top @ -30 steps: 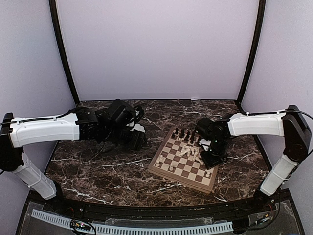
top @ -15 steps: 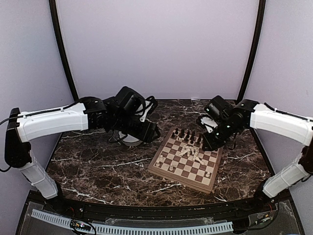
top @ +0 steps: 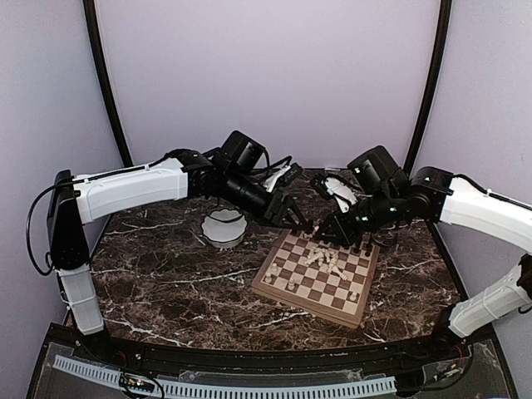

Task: Set up the chess pieces on the board
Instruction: Pass from the right arm to the left

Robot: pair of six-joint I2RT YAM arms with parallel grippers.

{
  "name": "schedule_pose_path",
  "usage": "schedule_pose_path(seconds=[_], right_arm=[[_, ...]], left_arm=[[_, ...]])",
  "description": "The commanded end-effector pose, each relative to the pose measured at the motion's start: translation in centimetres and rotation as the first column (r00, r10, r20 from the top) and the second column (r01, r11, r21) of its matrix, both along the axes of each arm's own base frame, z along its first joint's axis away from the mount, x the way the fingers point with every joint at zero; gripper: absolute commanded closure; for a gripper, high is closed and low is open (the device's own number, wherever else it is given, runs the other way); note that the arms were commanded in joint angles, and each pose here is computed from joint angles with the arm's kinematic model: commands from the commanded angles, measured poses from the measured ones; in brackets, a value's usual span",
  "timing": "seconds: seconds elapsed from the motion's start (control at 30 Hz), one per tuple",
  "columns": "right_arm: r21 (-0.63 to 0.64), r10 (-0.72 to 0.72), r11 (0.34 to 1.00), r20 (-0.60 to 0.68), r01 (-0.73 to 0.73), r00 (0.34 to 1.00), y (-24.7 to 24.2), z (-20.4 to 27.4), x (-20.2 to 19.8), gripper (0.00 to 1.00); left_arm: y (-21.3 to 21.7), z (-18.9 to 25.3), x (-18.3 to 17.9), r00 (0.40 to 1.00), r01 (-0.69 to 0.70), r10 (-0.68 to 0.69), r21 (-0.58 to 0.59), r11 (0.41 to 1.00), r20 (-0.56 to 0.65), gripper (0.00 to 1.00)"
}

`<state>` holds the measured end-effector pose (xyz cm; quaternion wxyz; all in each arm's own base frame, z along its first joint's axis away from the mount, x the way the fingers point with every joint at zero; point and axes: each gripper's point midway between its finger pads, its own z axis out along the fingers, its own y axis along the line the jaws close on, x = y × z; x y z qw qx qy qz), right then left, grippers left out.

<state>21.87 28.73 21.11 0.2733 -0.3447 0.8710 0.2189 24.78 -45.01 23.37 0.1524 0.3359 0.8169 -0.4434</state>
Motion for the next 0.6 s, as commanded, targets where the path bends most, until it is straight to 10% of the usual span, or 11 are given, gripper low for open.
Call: schedule_pose_path(seconds=[0.0, 0.57], right_arm=[[0.08, 0.076, 0.993, 0.091, -0.084, 0.993, 2.6, 3.1, -0.1, 0.91], [0.041, 0.166, 0.984, 0.156, -0.174, 0.974, 4.7, 4.1, -0.9, 0.91]], left_arm=[[-1.3, 2.3, -2.5, 0.987, 0.116, -0.128, -0.124, 0.985, -0.095, 0.47], [-1.1, 1.3, -2.9, 0.976, 0.115, -0.138, -0.135, 0.984, -0.17, 0.53]])
